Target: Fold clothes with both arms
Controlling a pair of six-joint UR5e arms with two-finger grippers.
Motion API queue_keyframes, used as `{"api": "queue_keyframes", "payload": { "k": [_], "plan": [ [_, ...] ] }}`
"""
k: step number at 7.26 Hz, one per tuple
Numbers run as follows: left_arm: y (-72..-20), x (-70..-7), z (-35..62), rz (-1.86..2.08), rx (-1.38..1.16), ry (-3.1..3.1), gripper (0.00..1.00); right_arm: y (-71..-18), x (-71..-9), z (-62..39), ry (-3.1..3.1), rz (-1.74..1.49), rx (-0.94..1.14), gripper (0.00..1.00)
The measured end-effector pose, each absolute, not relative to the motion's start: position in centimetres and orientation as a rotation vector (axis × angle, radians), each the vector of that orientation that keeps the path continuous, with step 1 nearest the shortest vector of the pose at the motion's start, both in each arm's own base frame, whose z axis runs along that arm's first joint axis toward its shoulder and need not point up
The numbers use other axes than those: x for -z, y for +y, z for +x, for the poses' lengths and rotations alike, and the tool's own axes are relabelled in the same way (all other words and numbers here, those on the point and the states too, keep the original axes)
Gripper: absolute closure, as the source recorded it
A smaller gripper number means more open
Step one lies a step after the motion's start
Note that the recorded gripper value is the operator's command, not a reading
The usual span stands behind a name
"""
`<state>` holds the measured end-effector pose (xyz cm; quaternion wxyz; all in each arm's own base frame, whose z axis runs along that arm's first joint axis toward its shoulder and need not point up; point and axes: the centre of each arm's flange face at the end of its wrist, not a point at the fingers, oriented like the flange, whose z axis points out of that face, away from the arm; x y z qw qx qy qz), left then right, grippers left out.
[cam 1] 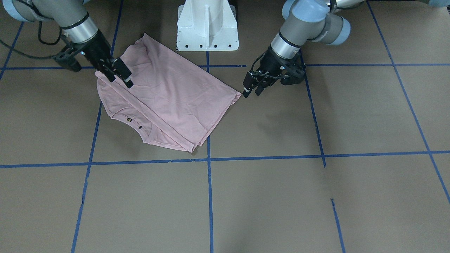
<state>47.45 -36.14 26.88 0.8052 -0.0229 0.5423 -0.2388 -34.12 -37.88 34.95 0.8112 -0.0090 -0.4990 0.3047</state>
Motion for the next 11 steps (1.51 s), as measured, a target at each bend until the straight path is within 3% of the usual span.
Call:
{"api": "queue_keyframes", "payload": {
  "k": [3,8,9,10,11],
  "plan": [
    [-30.9,-27.0,53.9,-0.046,0.480,1.036,0.36,-42.5,-36.4,-33.0,-1.031,0.072,-0.636,0.00],
    [-31.7,-26.8,55.7,0.002,0.487,1.023,0.43,-42.8,-36.6,-33.0,-1.026,0.074,-0.643,0.00],
    [-31.9,-26.9,56.4,0.003,0.488,1.017,0.50,-42.8,-36.6,-33.0,-1.025,0.073,-0.643,0.00],
    [-32.0,-27.0,56.9,0.004,0.489,1.010,0.67,-42.8,-36.8,-33.1,-1.023,0.071,-0.643,0.00],
    [-32.2,-27.1,57.0,0.004,0.491,1.004,1.00,-42.8,-36.9,-33.2,-1.020,0.069,-0.643,0.00]
  ]
}}
